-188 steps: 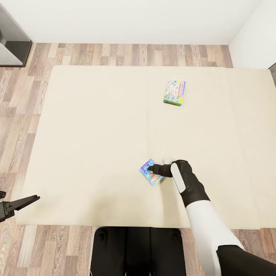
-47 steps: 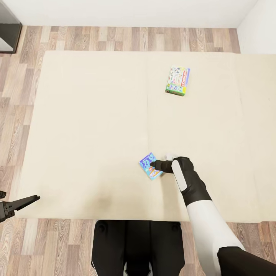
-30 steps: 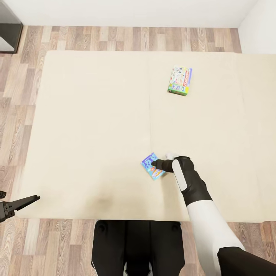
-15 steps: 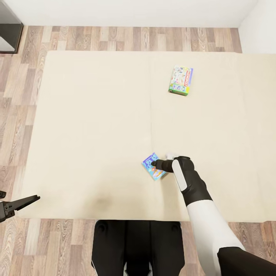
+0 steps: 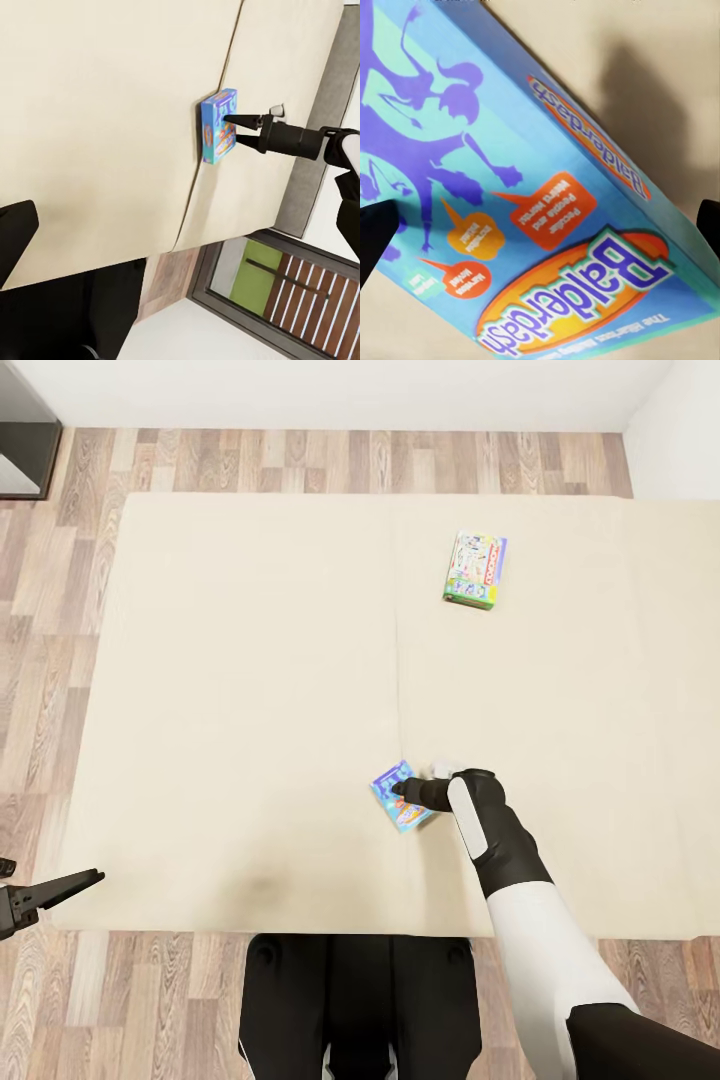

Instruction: Put all the toys in the child's room - the three board games (two on the bed and one on the table), the two jigsaw puzzles on the table, and the tennis ball on the table - inside the toy box on the table in the child's room.

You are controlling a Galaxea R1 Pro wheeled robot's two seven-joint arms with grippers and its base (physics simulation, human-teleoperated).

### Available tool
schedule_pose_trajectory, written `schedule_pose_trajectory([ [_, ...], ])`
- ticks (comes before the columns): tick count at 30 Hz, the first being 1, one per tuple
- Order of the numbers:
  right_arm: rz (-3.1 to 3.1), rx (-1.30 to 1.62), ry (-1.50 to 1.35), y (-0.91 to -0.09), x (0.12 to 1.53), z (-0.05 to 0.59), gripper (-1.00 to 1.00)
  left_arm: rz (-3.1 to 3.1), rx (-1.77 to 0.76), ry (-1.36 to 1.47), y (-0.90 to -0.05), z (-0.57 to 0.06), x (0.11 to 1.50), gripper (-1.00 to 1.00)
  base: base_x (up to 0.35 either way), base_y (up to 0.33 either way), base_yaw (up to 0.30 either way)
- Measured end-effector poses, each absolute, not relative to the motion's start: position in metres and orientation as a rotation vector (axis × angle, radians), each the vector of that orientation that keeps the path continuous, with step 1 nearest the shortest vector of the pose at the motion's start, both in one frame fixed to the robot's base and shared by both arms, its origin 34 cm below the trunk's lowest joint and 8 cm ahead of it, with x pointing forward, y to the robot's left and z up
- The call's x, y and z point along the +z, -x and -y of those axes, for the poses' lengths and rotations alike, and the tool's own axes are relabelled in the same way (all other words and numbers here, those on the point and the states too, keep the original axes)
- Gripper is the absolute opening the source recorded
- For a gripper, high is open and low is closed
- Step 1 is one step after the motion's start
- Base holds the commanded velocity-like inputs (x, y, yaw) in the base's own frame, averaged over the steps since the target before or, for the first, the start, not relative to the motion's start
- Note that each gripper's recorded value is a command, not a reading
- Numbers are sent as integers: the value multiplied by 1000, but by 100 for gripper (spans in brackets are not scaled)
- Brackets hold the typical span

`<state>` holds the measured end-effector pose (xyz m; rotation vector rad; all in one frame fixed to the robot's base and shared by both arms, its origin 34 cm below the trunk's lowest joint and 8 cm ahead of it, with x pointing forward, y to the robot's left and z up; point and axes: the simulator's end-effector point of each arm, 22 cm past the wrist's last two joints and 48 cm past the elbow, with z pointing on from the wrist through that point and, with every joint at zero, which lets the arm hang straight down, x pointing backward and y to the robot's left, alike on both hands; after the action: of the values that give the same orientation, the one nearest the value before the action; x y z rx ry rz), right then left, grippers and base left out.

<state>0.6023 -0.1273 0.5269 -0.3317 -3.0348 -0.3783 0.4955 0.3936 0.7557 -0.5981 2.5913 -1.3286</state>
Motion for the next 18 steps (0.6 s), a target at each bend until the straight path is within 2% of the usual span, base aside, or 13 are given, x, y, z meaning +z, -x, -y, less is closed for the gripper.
schedule_pose_trajectory([
  [18,3050,-355,315,-606,528,132,100,-2591,-1329,598,-495,-394,756,100,0,28,0],
])
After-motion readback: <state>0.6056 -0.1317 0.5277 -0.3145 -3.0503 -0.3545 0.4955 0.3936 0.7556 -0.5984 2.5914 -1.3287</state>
